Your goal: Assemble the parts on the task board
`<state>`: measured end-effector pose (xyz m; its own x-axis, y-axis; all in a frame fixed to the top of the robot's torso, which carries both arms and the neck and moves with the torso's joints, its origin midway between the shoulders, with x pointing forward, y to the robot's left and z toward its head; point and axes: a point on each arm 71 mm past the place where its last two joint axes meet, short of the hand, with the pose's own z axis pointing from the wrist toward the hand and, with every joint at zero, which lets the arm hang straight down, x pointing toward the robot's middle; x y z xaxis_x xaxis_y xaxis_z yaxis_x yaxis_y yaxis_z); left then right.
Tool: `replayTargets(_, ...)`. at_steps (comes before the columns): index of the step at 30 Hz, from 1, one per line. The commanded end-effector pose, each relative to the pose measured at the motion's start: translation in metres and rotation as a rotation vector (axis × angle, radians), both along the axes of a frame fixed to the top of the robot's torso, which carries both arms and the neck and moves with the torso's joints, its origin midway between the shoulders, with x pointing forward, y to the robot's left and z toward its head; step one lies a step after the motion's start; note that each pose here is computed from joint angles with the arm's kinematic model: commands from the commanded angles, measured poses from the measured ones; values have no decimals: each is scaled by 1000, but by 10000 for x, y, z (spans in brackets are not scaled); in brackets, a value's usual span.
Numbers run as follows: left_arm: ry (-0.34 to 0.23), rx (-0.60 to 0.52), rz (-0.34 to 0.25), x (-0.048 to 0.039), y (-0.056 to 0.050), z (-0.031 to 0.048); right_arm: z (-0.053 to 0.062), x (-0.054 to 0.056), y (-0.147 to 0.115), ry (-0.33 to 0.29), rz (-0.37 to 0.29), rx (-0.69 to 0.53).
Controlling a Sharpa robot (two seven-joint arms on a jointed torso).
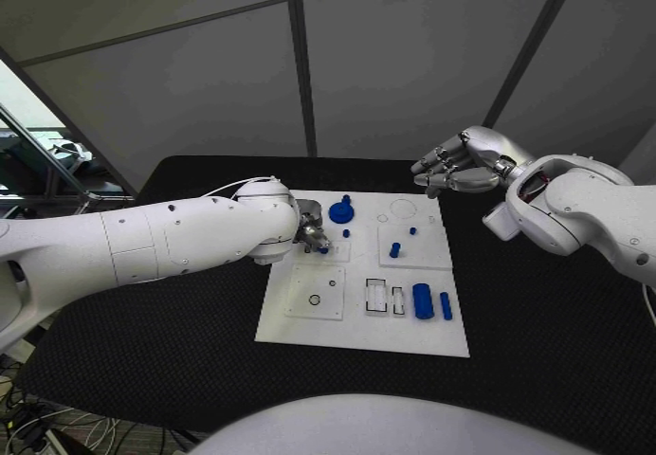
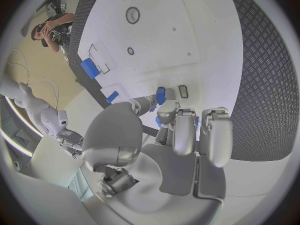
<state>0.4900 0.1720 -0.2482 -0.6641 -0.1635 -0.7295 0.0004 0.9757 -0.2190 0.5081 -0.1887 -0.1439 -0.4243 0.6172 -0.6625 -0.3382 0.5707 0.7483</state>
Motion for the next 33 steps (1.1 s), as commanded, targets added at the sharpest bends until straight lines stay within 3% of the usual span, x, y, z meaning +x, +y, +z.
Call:
replayTargets(1, 57, 36, -17, -33, 7, -77, 14, -2, 11, -2, 10, -2)
replayTargets(33, 69, 30, -1, 20, 1, -99, 10, -7, 9, 0, 16, -11)
